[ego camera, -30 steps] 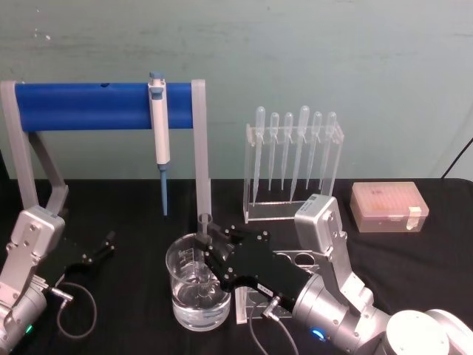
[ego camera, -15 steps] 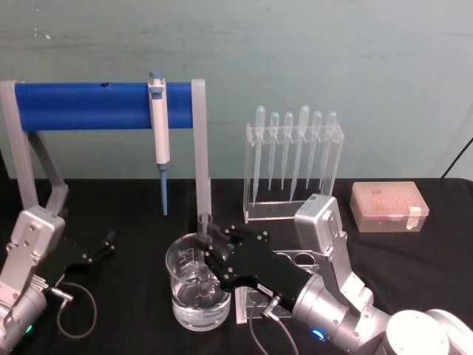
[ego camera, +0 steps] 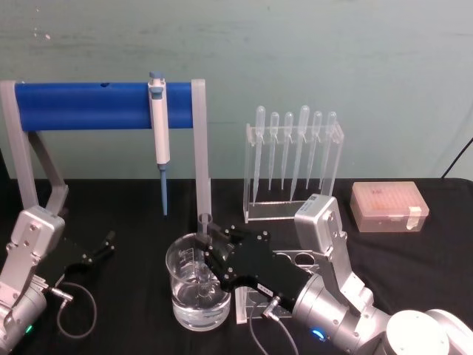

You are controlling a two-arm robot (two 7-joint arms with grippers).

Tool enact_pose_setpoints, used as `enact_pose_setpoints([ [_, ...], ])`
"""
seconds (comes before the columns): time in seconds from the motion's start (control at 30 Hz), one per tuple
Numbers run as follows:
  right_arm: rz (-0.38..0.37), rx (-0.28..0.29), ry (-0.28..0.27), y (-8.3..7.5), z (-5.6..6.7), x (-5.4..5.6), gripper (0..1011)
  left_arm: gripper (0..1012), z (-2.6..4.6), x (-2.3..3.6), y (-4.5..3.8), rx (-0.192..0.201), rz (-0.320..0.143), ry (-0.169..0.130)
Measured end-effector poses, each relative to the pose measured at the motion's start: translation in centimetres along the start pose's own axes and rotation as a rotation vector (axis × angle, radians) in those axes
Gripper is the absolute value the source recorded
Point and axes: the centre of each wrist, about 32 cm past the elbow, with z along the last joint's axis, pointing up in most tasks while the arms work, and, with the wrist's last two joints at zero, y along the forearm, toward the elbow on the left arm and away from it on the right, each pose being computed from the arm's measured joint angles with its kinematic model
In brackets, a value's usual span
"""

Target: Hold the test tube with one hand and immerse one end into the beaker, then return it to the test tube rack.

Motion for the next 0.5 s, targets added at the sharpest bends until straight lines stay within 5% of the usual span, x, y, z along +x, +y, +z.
enact_pose_setpoints([
  [0.5, 0.000, 0.000, 0.000, 0.00, 0.00, 0.00, 224, 1000, 0.00, 0.00, 0.00, 0.000, 0.000, 0.000],
])
